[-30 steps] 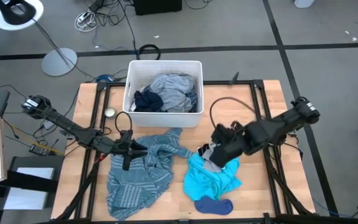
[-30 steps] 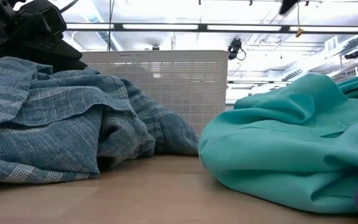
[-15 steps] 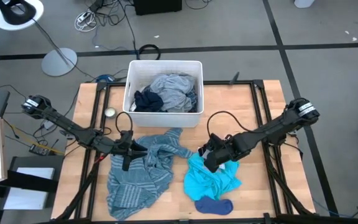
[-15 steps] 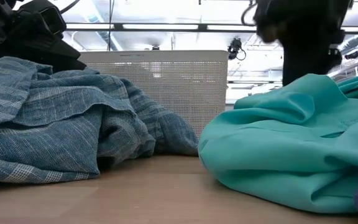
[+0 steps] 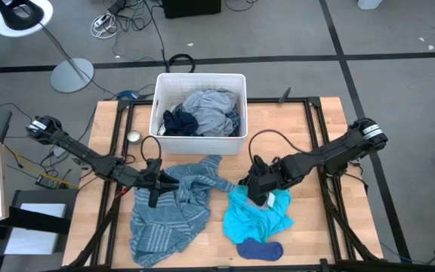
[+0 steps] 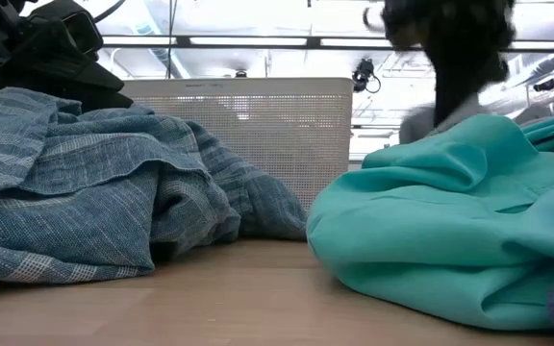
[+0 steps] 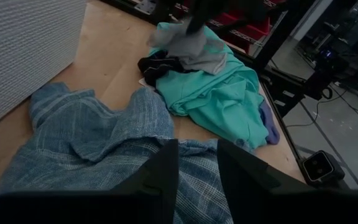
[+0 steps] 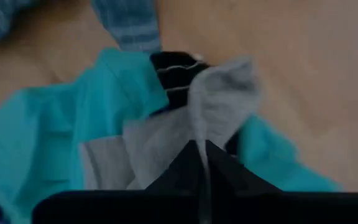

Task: Sort clothes
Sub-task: Put the gray sock into the white laundry bin

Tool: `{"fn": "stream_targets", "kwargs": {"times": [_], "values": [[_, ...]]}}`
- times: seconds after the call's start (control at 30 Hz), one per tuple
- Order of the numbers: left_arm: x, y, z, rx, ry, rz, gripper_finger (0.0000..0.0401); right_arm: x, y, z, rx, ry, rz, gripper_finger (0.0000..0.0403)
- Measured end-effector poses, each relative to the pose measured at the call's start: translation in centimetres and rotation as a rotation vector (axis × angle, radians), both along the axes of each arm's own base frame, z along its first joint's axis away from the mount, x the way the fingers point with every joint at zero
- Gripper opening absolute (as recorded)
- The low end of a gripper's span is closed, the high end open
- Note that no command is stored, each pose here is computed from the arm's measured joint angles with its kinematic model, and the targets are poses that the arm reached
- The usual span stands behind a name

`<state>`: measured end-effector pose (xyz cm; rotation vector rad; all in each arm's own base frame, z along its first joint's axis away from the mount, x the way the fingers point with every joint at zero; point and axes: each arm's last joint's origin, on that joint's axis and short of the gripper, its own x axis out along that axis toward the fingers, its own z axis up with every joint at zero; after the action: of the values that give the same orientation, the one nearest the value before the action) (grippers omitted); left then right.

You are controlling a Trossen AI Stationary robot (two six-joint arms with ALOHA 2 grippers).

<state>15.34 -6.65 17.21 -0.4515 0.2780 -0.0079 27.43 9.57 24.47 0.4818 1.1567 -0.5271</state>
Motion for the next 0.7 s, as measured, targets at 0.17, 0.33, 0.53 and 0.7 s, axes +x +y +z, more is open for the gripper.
{"fn": "stream_targets", "kwargs": {"times": [0.17,0.33,0.53,0.7], "values": [[0.0,0.0,0.0,0.001,0.0,0.0,0.0117,0.5,-0.3,6.9,-0.128,-0.078,0.027,0.0006],[0.0,0.0,0.0,0.0,0.0,0.0,0.0117,0.9,-1.6,13.5,-0.252,-0.262,0.054,0.0003],[0.0,0.0,0.0,0.0,-0.001,0.0,0.0117,2.2,-5.0,18.8,-0.397,-0.467,0.111,0.0002],[0.0,0.0,0.0,0.001,-0.001,0.0,0.0117,3.6,-9.0,21.7,-0.51,-0.639,0.121,0.0001]]}}
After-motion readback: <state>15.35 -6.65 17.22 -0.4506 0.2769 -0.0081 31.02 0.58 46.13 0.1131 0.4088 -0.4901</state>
